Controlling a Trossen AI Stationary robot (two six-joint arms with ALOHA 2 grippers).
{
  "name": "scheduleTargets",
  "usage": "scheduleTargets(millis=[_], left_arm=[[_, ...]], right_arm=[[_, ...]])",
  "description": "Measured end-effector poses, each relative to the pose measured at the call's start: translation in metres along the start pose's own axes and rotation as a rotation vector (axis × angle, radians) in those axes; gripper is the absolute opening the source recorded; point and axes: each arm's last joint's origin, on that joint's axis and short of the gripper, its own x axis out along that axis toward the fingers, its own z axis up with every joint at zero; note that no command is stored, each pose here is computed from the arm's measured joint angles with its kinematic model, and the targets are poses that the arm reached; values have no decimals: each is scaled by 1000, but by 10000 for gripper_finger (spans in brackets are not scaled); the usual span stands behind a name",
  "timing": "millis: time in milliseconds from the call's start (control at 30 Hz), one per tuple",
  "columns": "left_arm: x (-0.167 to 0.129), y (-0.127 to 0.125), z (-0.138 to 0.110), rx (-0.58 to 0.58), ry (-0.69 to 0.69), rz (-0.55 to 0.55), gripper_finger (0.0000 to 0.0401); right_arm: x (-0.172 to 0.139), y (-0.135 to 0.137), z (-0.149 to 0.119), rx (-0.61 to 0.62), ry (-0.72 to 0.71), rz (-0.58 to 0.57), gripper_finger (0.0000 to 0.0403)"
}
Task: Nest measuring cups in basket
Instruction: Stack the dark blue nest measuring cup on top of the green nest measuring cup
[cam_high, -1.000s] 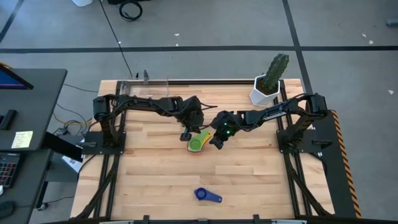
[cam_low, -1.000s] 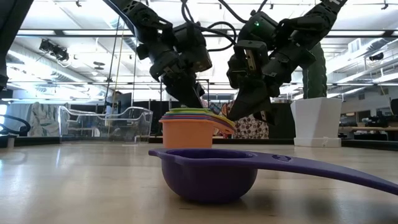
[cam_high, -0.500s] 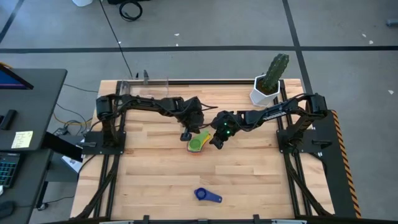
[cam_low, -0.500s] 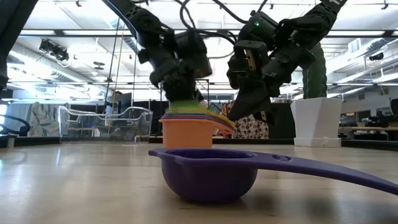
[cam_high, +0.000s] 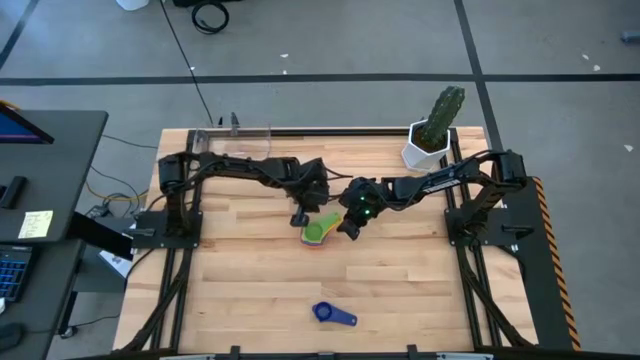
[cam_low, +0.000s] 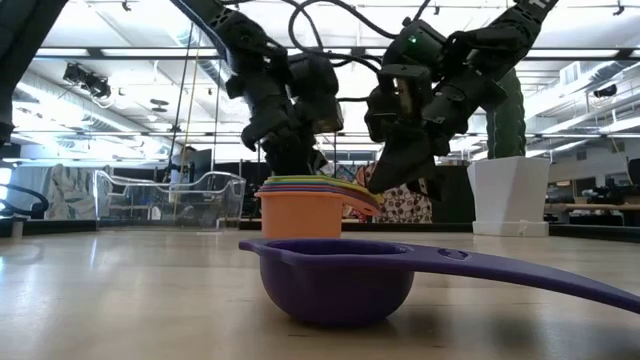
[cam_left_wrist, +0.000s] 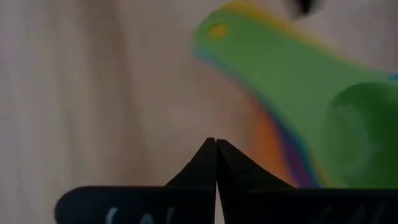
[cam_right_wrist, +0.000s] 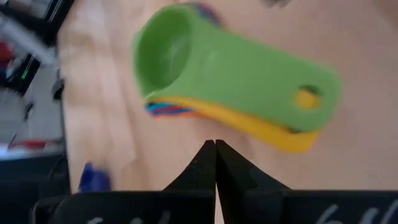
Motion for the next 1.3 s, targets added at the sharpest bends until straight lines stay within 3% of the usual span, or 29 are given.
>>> scheduleTargets(millis=[133,300,533,700,867,1033,1300], left_arm=[[-25,24,4,-74,91,88,4],[-66,48,9,-223,137,38,4],[-123,45,32,-297,182,-49,4],[-158,20,55,-320,216,-76,4],[-184,-20,78,-351,234,-116,4],[-192,-70,92,-371,206,-225,4],[-186,-136,103,-381,271,-195,4]], right_arm=[[-12,9,0,-81,44,92,4],[-51,27,-3,-191,38,118,3],[-129,59,-32,-326,87,-46,2],[-168,84,-52,-427,139,-130,2],[-176,97,-69,-484,270,-180,2],[-169,104,-84,-515,386,-172,2],[-166,114,-92,-477,370,-158,3]])
